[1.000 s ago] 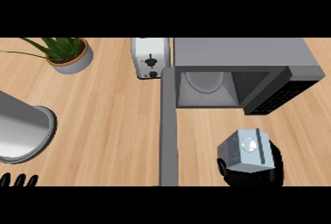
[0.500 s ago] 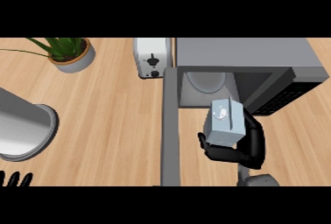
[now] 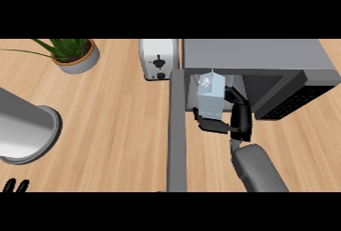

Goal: Pick up the milk, place it into the microwave and close the microwave

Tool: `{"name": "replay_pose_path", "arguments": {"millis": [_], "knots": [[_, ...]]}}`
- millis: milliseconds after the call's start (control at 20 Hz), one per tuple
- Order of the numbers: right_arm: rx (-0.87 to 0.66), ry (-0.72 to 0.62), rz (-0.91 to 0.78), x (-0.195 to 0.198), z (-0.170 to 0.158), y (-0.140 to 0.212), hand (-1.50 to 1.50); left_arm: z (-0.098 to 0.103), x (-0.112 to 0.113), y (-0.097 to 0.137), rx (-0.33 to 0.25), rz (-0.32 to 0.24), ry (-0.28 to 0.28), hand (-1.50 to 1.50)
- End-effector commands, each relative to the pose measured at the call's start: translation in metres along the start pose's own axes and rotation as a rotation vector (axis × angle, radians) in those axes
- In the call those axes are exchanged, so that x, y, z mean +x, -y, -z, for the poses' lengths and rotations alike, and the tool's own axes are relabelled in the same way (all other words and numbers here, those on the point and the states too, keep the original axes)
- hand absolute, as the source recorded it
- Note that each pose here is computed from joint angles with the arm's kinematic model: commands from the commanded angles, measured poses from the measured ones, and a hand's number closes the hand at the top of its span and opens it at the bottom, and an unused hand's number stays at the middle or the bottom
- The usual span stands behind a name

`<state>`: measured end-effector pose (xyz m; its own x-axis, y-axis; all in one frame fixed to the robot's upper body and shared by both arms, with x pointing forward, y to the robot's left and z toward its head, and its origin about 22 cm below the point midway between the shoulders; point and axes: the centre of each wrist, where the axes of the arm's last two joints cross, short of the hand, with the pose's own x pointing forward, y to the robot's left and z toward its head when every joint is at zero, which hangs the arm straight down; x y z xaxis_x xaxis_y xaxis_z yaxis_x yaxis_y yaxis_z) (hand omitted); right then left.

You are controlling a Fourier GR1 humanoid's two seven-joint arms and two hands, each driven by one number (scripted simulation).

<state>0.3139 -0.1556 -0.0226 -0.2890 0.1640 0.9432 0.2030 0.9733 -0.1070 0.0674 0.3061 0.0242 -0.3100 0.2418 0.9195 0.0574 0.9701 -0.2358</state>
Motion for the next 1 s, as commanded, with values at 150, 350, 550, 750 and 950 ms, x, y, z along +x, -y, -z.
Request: {"name": "replay_pose_path", "arguments": {"millis": [150, 350, 550, 750, 950], "knots": [[-0.054, -0.052, 0.017, -0.028, 0.038, -0.007, 1.5, 0.013, -0.007, 0.001, 0.011, 0.002, 0.019, -1.5], [-0.08, -0.082, -0.098, -0.043, 0.047, -0.004, 1.5, 0.004, -0.003, -0.015, -0.014, 0.007, 0.005, -1.5], [-0.074, -0.092, -0.215, -0.048, 0.054, -0.002, 1.5, 0.004, -0.005, 0.002, -0.034, -0.001, -0.007, -1.5], [-0.072, -0.09, -0.24, -0.052, 0.06, 0.008, 1.5, 0.004, 0.001, -0.014, -0.035, -0.004, -0.001, -1.5], [-0.079, -0.056, -0.326, -0.039, 0.087, 0.024, 1.5, 0.014, -0.014, -0.008, -0.052, -0.02, 0.0, -1.5]]}}
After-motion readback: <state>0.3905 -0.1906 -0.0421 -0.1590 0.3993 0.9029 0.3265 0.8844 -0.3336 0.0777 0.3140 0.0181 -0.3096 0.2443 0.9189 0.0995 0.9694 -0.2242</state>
